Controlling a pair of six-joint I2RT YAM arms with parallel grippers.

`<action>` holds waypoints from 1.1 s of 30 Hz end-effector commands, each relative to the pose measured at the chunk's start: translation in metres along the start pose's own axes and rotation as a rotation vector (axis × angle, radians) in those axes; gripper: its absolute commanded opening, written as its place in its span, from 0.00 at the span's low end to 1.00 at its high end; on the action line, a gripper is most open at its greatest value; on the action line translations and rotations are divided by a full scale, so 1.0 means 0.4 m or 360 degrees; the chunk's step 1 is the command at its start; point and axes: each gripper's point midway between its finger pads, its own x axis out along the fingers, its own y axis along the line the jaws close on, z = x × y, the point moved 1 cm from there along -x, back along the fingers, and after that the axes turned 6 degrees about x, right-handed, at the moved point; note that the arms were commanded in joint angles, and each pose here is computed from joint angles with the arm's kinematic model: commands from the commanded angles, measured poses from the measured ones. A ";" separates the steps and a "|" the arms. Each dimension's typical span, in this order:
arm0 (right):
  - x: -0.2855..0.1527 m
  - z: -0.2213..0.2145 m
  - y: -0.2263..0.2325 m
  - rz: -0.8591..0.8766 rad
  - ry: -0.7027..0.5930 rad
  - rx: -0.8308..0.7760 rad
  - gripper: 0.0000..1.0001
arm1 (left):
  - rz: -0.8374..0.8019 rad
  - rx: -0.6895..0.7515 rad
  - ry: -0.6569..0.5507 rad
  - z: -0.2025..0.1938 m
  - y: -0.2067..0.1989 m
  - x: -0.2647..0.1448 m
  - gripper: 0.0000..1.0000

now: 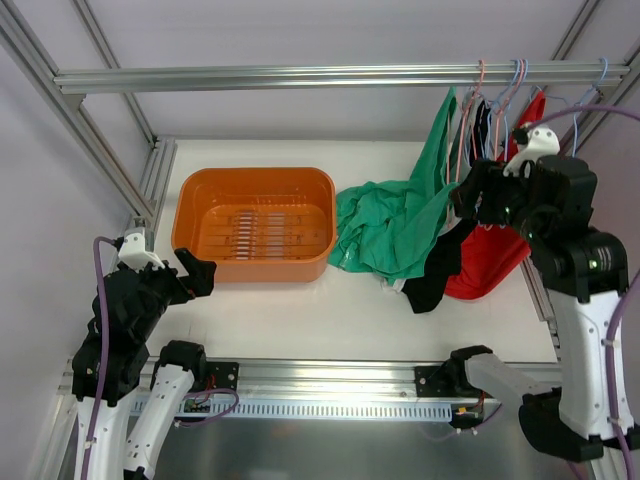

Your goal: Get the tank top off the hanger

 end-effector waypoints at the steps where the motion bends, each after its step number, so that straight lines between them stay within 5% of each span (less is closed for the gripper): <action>1: 0.041 0.106 0.003 -0.0072 -0.0128 -0.0034 0.69 | -0.0058 0.0003 -0.0020 0.006 -0.015 0.007 0.99; 7: 0.158 0.184 -0.009 -0.0212 -0.0103 -0.0107 0.61 | -0.0081 0.0009 -0.0014 0.003 -0.021 0.008 0.99; 24: 0.236 0.195 -0.018 -0.0268 -0.0095 -0.0106 0.03 | -0.0093 0.0009 -0.0013 0.002 -0.024 0.011 0.99; 33: 0.202 0.244 -0.010 -0.0267 -0.0229 -0.0068 0.00 | -0.0099 0.0011 -0.0014 0.003 -0.025 0.012 0.99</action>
